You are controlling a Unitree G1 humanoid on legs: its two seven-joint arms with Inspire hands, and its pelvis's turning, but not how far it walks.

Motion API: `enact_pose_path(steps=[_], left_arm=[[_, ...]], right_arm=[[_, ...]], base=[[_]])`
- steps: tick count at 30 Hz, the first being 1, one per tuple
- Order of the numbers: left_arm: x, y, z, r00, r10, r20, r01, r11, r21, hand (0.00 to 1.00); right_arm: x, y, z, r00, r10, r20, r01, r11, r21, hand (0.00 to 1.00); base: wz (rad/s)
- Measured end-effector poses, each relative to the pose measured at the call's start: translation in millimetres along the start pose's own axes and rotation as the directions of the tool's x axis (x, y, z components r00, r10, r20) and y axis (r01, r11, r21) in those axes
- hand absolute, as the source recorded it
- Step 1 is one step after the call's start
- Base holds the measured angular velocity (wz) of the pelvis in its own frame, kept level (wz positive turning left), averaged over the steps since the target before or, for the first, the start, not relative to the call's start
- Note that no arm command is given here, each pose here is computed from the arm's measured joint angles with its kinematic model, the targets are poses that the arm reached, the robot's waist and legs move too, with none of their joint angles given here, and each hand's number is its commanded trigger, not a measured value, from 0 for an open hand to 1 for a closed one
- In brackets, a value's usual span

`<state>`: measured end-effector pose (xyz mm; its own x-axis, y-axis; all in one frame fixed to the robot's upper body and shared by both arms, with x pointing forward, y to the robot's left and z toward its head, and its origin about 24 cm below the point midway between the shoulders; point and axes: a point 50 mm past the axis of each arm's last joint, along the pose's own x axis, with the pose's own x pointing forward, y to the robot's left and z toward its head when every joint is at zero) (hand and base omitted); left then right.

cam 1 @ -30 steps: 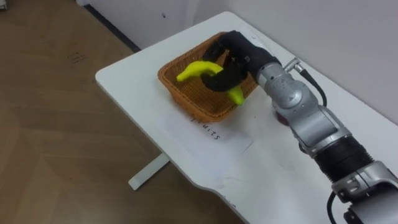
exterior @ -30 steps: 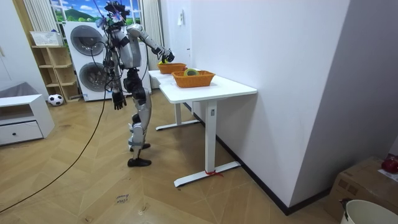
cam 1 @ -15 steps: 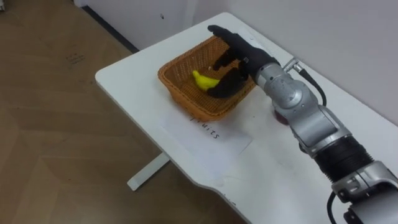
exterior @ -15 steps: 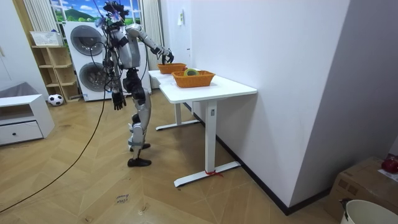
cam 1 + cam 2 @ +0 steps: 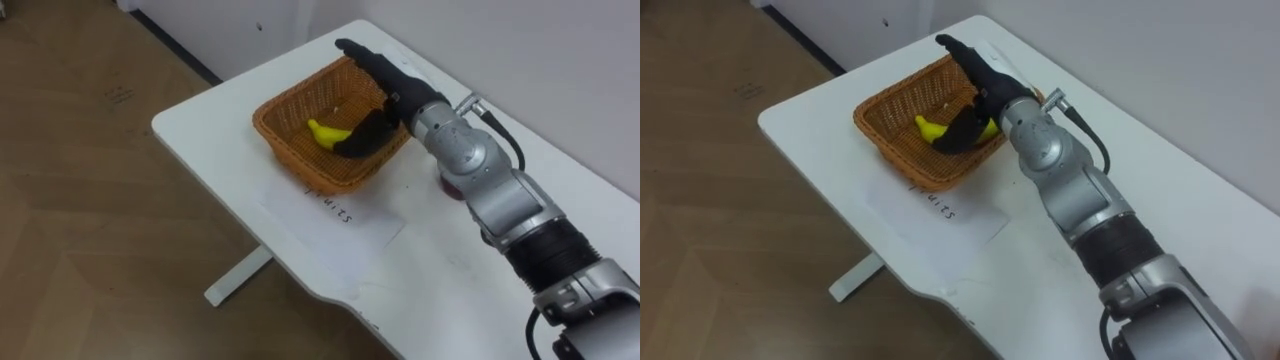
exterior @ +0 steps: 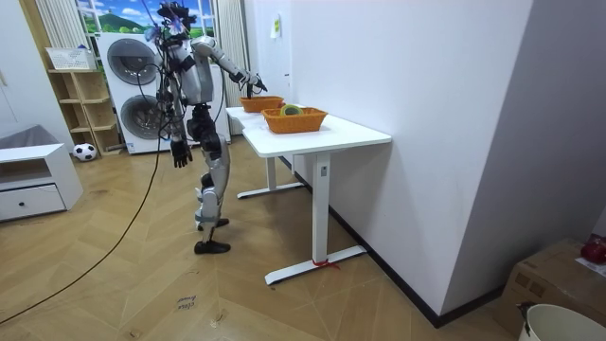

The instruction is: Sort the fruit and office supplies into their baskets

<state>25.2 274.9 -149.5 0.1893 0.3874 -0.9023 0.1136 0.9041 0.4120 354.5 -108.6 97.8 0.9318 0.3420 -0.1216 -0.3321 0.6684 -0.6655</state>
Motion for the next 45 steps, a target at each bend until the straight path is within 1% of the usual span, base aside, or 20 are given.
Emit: enact_pose_path(steps=[18,20,24,30,37,42,45], left_arm=[[-0.2,0.3,4.9,1.000,0.001,-0.003,-0.001,1.000,-0.001,0.00],[-0.3,0.1,3.7,1.000,0.000,-0.006,0.000,1.000,0.000,0.00],[-0.5,0.0,4.0,1.000,-0.002,-0.003,0.002,1.000,-0.001,0.00],[-2.3,3.2,11.7,0.999,0.015,0.044,-0.015,1.000,-0.003,0.00],[-3.5,4.0,15.5,0.998,0.017,0.067,-0.017,1.000,-0.002,0.00],[-3.8,1.8,14.3,0.998,0.012,0.065,-0.012,1.000,-0.003,0.00],[-4.4,-2.6,13.5,0.998,0.001,0.068,-0.002,1.000,0.011,0.00]], right_arm=[[-1.6,-6.1,-4.1,1.000,-0.024,-0.011,0.025,0.998,0.066,0.00],[-1.8,-8.6,-4.6,0.999,-0.037,-0.013,0.038,0.997,0.072,0.00],[-3.0,-19.1,-6.8,0.994,-0.108,-0.022,0.109,0.990,0.091,0.00],[-3.8,-24.5,-7.6,0.985,-0.170,-0.028,0.172,0.980,0.102,0.00],[-5.0,-31.8,-7.3,0.973,-0.226,-0.037,0.229,0.948,0.219,0.00],[-5.4,-33.4,-7.4,0.969,-0.243,-0.039,0.245,0.941,0.233,0.00],[-6.9,-41.3,-7.9,0.959,-0.281,-0.037,0.280,0.919,0.278,0.00]], base=[[-0.02],[-0.02],[-0.10],[-0.05],[0.00],[-0.05],[-0.05]])
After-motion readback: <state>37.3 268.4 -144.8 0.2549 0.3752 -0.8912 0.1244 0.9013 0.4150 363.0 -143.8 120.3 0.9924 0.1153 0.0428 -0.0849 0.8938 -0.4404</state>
